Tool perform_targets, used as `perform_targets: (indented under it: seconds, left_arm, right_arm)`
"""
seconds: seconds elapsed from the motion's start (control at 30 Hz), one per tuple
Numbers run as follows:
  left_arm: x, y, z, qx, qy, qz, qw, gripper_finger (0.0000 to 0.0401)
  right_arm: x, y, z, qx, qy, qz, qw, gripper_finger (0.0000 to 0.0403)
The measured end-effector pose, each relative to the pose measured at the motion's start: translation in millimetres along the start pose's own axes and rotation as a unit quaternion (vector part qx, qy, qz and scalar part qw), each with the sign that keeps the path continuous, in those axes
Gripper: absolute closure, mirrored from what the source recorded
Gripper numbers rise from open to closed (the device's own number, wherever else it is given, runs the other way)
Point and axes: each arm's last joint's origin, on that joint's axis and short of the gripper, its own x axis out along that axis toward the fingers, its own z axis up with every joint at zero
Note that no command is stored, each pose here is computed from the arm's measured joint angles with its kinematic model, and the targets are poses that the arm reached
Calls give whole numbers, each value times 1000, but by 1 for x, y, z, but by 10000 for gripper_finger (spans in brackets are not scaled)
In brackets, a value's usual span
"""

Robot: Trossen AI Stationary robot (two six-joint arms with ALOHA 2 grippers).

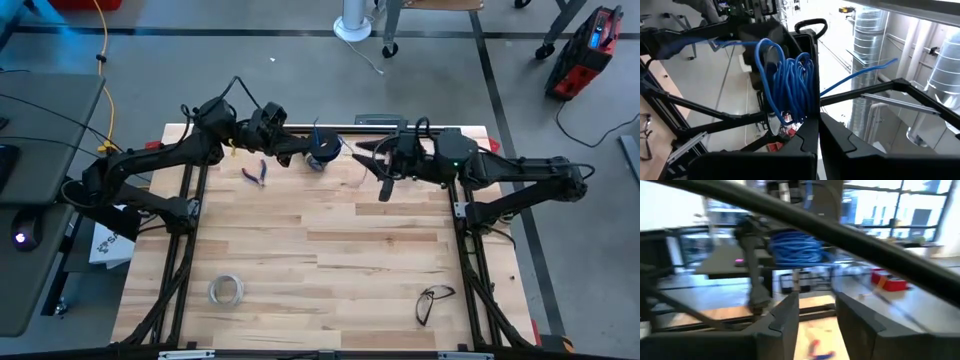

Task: Coil cords
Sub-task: Uncoil the blue wire from the black spool

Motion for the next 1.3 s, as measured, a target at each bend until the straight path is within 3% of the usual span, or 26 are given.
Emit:
perform_targets:
  seconds: [0.27, 0.37, 0.57, 0.7, 0.97, 1.3]
  left_arm:
    - [0, 2, 0, -11, 0, 7, 1000, 401]
    - [1, 2, -1, -13, 2, 10, 1000, 401]
    - [3, 3, -4, -17, 5, 13, 1000, 401]
    - [3, 3, -4, -13, 3, 12, 1000, 401]
    - [3, 3, -4, -13, 2, 12, 1000, 401]
    - [3, 3, -4, -13, 2, 12, 1000, 401]
  right_arm:
    - [19, -1, -15, -71, 37, -40, 996, 208]
    - [28, -1, -22, -106, 45, -43, 992, 203]
    - [39, 0, -27, -117, 40, -56, 991, 203]
    - [40, -1, -26, -119, 33, -70, 990, 224]
    - [44, 0, -28, -137, 36, -67, 988, 323]
    - [47, 5, -28, -132, 24, -72, 988, 358]
